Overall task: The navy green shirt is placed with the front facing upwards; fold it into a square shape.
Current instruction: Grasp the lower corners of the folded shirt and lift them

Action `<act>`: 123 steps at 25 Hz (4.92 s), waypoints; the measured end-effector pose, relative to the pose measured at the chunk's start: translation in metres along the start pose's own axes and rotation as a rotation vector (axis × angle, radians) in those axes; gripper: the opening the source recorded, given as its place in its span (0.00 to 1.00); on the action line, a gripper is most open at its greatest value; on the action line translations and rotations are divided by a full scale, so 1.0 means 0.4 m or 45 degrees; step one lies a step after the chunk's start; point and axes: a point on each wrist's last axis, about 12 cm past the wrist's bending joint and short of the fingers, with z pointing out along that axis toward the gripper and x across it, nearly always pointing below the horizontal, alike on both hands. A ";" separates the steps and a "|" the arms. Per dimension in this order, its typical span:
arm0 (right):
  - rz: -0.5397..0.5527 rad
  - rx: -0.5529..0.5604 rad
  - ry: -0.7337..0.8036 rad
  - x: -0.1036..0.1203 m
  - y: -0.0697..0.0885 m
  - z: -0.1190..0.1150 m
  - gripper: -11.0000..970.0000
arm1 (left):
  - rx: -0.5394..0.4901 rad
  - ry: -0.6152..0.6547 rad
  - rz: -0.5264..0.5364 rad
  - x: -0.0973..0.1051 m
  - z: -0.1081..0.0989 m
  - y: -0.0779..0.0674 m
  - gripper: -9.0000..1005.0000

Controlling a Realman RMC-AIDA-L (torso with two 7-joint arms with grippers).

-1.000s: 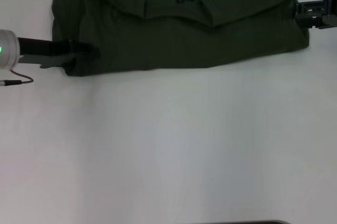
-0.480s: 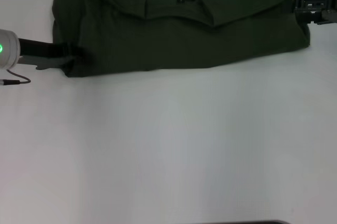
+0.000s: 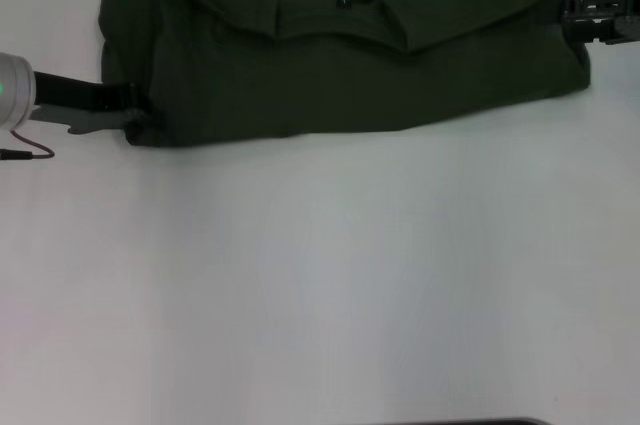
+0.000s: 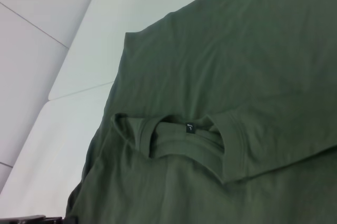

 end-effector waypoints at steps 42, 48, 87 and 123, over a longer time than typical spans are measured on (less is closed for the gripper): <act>-0.130 0.379 0.012 0.027 -0.080 0.072 0.95 | 0.099 0.110 0.008 -0.019 -0.056 -0.024 0.03; -0.110 0.390 0.009 0.036 -0.089 0.090 0.95 | 0.100 0.108 0.009 -0.020 -0.057 -0.025 0.03; -0.043 0.389 0.095 0.027 -0.078 0.087 0.27 | 0.098 0.093 0.012 -0.028 -0.056 -0.030 0.03; 0.048 0.178 0.782 0.184 -0.024 0.003 0.05 | 0.070 0.686 0.063 0.103 -0.132 -0.011 0.03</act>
